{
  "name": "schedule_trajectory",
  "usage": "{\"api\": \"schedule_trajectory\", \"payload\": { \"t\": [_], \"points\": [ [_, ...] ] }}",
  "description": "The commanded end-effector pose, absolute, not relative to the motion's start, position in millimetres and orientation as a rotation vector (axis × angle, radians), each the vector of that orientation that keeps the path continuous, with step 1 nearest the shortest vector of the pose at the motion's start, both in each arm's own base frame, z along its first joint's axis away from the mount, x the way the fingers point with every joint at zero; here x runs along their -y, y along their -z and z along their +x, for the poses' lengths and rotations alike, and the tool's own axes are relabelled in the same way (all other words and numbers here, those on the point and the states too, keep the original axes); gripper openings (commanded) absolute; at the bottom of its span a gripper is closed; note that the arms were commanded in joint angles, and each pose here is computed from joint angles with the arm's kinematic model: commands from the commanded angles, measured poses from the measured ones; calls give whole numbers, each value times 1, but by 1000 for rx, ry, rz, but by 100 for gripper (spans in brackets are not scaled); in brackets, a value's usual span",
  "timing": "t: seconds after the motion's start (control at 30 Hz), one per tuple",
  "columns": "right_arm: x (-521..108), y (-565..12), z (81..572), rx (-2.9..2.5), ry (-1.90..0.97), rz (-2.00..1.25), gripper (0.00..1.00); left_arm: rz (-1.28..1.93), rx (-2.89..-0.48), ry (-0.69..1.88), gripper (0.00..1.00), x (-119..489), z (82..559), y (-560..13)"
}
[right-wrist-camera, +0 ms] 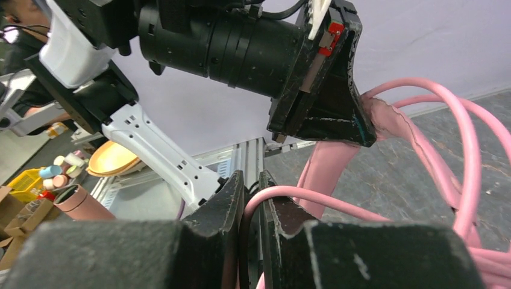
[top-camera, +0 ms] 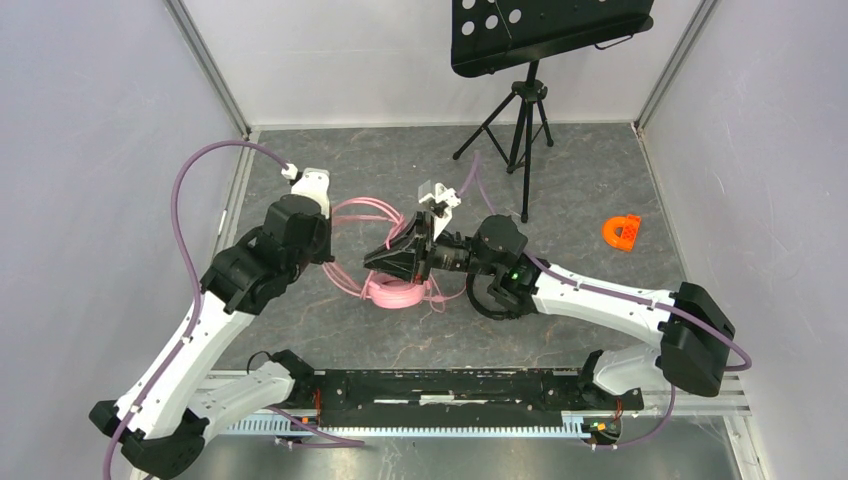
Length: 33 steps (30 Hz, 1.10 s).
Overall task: Wrap the headphones
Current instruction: Wrap the headphones cable around the headphones.
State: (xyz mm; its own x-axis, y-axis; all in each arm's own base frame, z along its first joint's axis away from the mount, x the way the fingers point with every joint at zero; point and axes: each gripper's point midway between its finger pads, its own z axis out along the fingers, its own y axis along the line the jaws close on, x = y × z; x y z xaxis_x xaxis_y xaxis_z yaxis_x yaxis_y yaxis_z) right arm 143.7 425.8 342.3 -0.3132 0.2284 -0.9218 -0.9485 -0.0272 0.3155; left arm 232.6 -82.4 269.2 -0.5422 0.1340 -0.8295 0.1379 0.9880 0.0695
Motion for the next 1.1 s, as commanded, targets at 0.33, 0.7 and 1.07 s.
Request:
{"api": "schedule_trajectory", "payload": {
  "t": [0.33,0.7,1.07],
  "points": [
    [-427,-339,156,-1292,-1279,-914,18,-198,-1980,409,2,127,258,-333],
    [-424,-325,167,-1416,-1184,-909,15,-301,-1907,433,2,122,265,-348],
    [-422,-314,170,-1437,-1125,-916,17,-399,-1830,498,2,119,266,-366]
  ]
}}
